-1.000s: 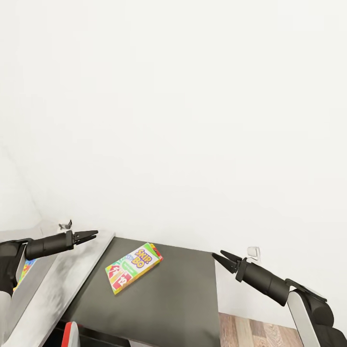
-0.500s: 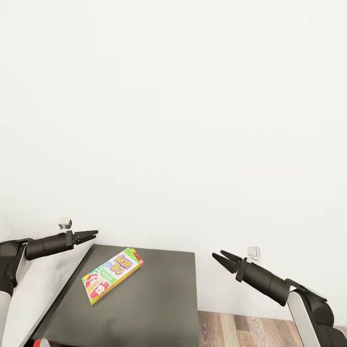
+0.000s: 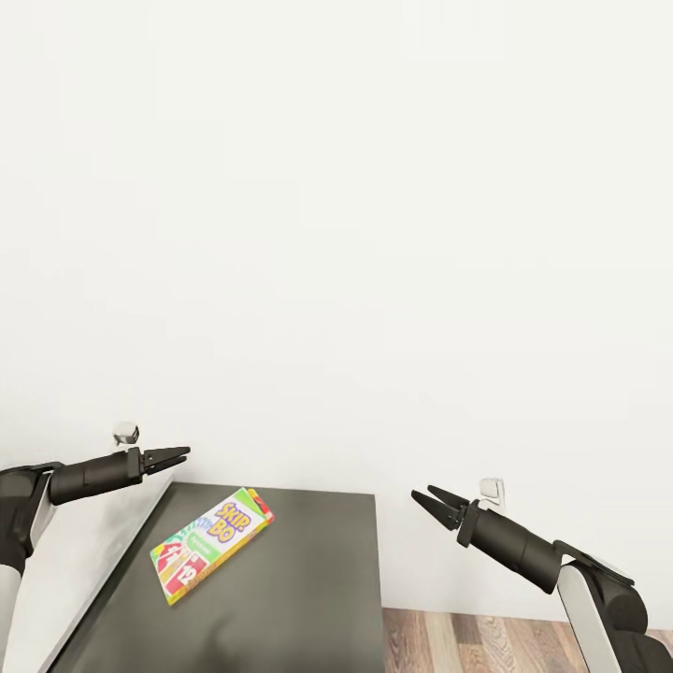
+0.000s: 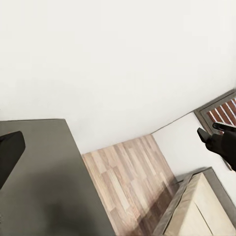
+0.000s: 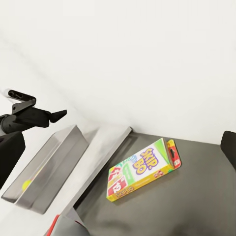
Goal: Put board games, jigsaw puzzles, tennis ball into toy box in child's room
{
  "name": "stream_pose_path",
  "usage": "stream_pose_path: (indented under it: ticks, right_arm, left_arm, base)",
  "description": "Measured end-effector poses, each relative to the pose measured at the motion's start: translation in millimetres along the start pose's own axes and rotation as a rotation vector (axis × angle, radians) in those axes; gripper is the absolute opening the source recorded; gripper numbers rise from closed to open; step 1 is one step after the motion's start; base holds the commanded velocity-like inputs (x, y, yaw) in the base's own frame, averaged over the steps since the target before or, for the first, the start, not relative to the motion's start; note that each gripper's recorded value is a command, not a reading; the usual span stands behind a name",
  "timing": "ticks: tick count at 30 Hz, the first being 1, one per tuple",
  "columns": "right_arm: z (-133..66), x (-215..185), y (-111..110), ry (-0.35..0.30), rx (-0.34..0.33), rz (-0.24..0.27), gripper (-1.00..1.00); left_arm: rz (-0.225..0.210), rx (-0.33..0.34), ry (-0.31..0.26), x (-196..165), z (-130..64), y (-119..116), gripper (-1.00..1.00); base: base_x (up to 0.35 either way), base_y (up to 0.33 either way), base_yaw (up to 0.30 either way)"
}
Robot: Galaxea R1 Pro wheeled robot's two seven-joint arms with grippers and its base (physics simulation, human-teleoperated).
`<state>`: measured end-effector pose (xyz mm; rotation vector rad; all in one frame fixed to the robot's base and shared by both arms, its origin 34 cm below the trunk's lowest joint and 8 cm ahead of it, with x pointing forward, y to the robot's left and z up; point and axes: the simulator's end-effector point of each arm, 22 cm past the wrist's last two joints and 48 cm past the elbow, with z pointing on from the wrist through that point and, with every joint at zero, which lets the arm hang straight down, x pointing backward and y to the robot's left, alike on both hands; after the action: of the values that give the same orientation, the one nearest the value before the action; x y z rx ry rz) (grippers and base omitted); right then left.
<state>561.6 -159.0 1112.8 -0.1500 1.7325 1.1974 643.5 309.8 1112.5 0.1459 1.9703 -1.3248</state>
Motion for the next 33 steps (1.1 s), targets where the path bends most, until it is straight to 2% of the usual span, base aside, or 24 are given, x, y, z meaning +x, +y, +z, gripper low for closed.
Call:
stream_pose_path:
  ticks: [12, 33]
  right_arm:
    - [-0.2, -0.1, 0.0, 0.0, 0.0, -0.001, 1.0]
    - [-0.6, -0.5, -0.5, -0.001, 0.002, -0.001, 1.0]
  left_arm:
    - [0.0, 0.001, 0.0, 0.3, 0.5, -0.2, 1.0]
    - [0.005, 0.002, 0.001, 0.6, 1.2, -0.4, 1.0]
  base:
    - [0.084, 0.07, -0.001]
    - [0.006, 0.004, 0.0]
